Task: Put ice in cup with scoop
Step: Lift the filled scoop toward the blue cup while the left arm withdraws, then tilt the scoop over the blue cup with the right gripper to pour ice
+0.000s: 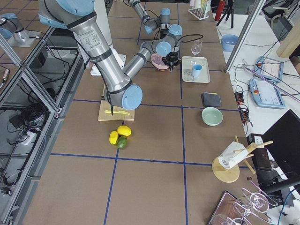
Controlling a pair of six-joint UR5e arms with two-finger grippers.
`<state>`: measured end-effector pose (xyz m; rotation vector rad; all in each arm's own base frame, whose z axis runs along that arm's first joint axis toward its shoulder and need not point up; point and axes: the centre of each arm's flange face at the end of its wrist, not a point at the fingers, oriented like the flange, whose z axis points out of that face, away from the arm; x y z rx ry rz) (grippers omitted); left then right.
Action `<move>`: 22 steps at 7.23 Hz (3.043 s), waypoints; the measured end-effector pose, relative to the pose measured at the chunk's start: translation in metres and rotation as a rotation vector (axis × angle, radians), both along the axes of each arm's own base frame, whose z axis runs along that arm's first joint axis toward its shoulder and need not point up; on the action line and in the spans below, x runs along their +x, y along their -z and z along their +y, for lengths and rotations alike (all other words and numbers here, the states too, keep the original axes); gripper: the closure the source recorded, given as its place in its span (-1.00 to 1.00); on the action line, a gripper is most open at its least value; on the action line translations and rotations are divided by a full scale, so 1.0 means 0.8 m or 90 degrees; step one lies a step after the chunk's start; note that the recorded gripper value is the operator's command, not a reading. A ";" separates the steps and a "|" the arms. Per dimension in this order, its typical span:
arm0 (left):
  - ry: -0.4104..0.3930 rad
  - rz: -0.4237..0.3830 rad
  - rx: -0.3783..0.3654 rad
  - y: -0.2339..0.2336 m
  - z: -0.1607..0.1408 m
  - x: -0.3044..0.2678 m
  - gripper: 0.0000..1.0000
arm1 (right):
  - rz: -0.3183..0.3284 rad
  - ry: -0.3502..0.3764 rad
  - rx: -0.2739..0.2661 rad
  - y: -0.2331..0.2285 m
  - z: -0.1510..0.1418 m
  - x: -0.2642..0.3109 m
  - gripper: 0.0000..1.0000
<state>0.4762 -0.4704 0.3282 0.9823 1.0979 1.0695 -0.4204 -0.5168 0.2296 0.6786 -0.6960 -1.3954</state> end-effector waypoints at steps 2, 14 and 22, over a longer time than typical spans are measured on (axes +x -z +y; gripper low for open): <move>0.037 -0.024 -0.019 -0.020 -0.020 -0.048 -1.00 | -0.013 -0.042 -0.042 0.001 -0.025 0.036 1.00; 0.348 -0.242 -0.353 -0.039 -0.176 -0.443 -1.00 | 0.121 -0.268 -0.278 -0.057 -0.107 0.041 1.00; 0.358 -0.253 -0.379 -0.048 -0.179 -0.466 -1.00 | 0.272 -0.279 -0.360 0.038 -0.136 -0.011 1.00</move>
